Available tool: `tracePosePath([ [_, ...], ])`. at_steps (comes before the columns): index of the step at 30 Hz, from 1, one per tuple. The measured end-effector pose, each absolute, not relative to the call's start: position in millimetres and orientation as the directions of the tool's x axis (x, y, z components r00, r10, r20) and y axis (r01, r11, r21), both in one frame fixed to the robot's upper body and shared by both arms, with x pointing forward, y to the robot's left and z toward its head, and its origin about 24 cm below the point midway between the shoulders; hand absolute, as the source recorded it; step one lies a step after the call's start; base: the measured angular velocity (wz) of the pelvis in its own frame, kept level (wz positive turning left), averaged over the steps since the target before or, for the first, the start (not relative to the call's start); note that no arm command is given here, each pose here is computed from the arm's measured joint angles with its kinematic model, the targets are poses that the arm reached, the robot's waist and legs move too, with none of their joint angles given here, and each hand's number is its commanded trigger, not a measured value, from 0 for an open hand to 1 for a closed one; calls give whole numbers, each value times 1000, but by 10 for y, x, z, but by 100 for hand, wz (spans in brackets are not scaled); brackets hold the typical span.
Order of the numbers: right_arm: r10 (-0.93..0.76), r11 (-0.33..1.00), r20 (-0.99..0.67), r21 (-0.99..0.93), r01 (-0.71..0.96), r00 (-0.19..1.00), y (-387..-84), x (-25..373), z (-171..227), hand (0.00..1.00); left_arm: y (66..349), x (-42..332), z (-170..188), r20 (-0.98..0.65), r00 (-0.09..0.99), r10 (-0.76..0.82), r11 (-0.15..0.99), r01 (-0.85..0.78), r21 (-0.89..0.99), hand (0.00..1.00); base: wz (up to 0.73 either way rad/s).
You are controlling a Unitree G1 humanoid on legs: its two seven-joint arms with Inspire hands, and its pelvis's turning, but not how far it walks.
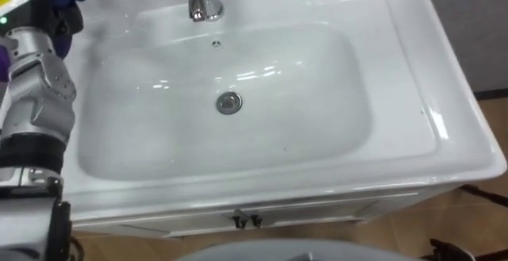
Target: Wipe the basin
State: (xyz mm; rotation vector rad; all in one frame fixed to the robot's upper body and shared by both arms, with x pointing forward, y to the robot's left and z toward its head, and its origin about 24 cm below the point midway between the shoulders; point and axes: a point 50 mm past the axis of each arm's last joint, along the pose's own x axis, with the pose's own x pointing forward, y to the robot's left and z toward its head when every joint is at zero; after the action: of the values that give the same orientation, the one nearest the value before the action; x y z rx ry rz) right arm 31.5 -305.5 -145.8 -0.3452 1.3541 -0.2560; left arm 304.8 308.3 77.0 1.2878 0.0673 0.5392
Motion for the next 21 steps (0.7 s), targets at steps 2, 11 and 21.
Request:
tracePosePath([
  [2,-376,923,-904,-385,-5,206,-3064,344,-1452,0,3121,2988,714,241,870,431,168,-340,925,100,-15],
  [11,-373,924,-906,-382,-3,200,-3056,312,-1456,0,3197,2755,456,170,872,458,150,-264,953,100,-6],
  [21,-358,930,-903,-368,1,238,-3010,414,-1458,0,3336,2441,288,143,840,524,142,-251,957,100,4],
])
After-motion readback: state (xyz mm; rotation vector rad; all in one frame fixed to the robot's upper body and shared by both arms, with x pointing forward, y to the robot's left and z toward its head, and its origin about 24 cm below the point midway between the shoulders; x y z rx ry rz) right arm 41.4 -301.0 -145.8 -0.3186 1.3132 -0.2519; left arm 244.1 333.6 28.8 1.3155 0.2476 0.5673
